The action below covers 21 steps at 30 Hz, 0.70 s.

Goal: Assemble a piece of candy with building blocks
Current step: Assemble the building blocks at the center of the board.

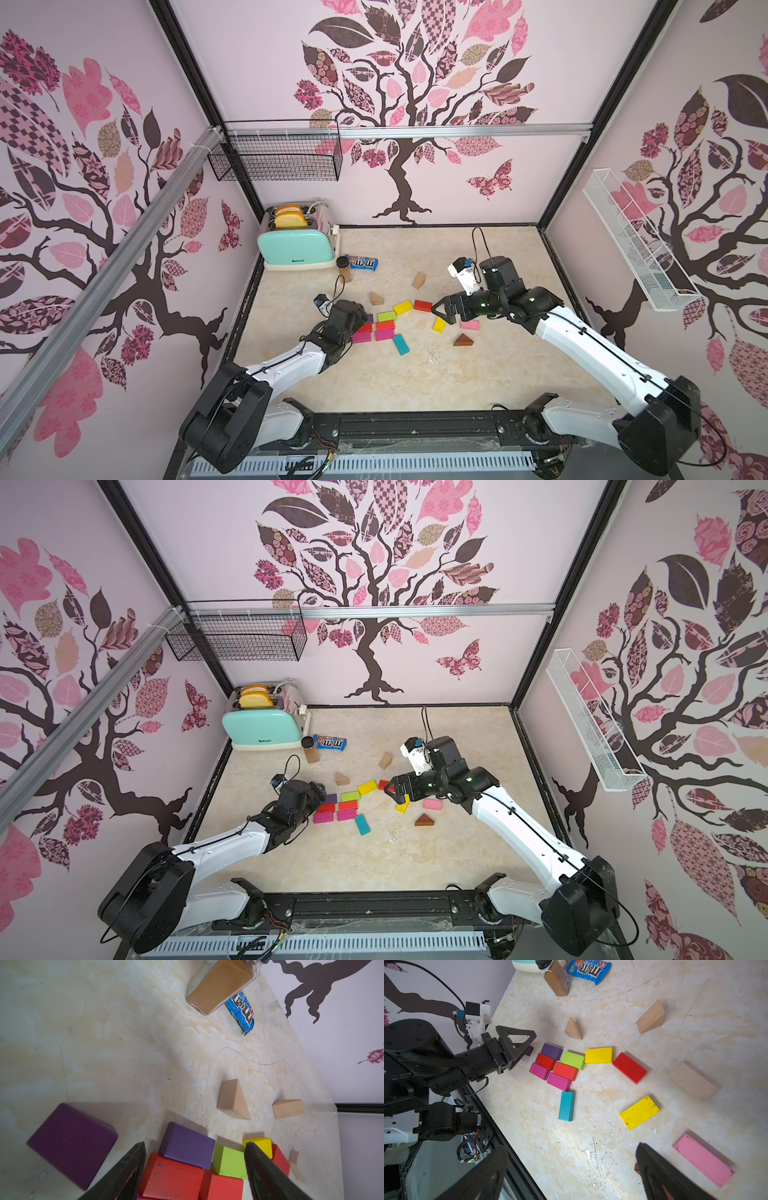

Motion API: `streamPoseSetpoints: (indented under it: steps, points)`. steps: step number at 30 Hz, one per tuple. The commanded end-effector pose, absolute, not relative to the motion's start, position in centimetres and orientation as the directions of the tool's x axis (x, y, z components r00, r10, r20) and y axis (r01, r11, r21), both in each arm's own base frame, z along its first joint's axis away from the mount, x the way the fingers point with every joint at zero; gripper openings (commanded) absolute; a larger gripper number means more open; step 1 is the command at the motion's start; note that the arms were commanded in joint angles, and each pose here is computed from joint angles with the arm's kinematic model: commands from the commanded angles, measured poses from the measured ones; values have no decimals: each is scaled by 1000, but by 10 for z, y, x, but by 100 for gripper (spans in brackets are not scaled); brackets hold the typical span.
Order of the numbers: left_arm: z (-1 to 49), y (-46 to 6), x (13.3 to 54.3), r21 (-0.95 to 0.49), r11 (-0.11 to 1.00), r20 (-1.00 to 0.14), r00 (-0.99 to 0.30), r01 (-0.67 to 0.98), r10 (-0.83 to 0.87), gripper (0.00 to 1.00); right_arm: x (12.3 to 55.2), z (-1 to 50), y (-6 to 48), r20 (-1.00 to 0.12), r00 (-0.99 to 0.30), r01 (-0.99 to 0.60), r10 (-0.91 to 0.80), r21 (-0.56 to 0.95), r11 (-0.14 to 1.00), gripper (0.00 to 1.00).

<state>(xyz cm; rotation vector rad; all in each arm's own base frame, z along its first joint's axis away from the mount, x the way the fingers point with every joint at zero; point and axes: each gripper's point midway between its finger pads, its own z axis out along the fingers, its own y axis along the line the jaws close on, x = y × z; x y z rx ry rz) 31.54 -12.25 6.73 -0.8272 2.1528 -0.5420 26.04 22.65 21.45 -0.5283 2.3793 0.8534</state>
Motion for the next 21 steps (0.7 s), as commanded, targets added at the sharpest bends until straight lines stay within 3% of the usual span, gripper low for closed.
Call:
streamPoseSetpoints:
  steps: [1,21]
  points:
    - [67,-123,321,-645,663,-491,-459,-379,-740,78,263,218,224,-625,-764,-519,-161,448,728,99]
    - [3,-99,324,-654,642,-507,-398,-400,-765,75,267,225,225,-635,-757,-521,-154,444,729,99]
